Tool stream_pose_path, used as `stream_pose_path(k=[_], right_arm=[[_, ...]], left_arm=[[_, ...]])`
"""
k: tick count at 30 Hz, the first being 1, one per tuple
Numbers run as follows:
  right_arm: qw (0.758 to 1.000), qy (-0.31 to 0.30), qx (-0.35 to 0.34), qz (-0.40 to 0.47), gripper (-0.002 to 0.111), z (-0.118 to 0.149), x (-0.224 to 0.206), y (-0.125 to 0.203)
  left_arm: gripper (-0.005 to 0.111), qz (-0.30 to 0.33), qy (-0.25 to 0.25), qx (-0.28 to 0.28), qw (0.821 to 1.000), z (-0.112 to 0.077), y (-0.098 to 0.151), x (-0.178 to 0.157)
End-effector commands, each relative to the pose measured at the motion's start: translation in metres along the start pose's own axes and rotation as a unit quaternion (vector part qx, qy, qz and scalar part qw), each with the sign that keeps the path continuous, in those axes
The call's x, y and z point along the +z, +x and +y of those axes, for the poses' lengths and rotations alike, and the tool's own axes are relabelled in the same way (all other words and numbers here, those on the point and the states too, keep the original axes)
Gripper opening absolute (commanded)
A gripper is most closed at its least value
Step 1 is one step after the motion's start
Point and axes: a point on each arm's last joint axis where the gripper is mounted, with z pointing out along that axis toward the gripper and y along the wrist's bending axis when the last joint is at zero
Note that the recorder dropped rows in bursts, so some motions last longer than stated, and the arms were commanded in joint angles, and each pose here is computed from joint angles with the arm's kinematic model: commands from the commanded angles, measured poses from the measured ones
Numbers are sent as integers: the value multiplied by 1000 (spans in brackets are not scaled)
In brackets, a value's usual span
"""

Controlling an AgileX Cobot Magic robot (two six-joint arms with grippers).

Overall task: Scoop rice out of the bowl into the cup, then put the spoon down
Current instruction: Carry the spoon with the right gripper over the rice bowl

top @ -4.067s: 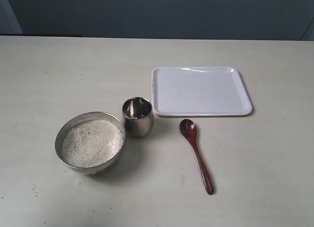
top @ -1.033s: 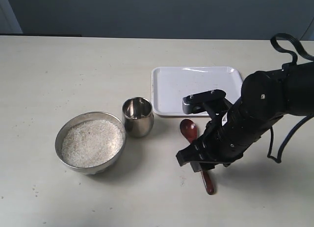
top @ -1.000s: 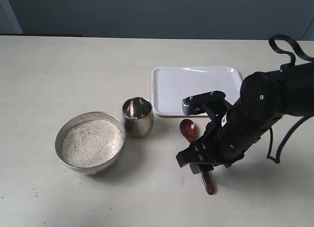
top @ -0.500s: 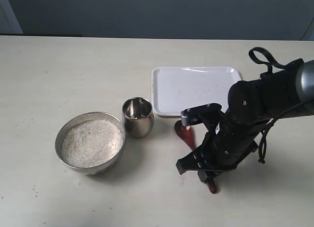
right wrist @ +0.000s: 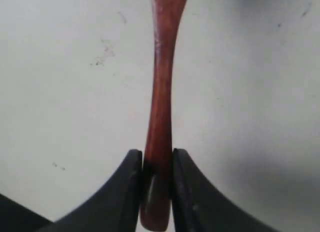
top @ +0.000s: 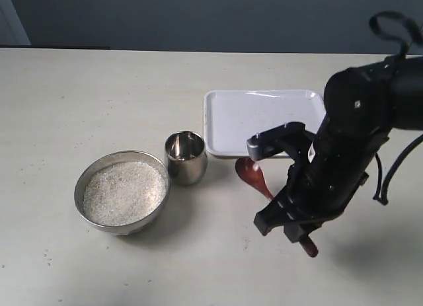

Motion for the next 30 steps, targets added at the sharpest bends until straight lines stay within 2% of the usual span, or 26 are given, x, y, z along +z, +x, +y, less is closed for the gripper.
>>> stream_pose_path(k=[1, 4, 7, 14, 20, 23, 30], right_arm=[[998, 23, -55, -13, -1, 3, -45, -1], [994, 34, -104, -10, -1, 8, -69, -6], [982, 68, -173, -14, -1, 19, -85, -14], [922, 179, -340, -49, -1, 66, -102, -47], [864, 263, -428, -26, -1, 108, -72, -78], [840, 272, -470, -4, -1, 126, -50, -84], [830, 267, -489, 33, -1, 137, -18, -88]], left_arm=[[1, -11, -1, -1, 1000, 0, -2, -1], [1, -11, -1, -1, 1000, 0, -2, -1], [1, -11, -1, -1, 1000, 0, -2, -1], [1, -11, -1, -1, 1000, 0, -2, -1], [1, -11, -1, -1, 1000, 0, -2, -1], [1, -11, -1, -1, 1000, 0, -2, -1], [1, -11, -1, -1, 1000, 0, -2, -1]])
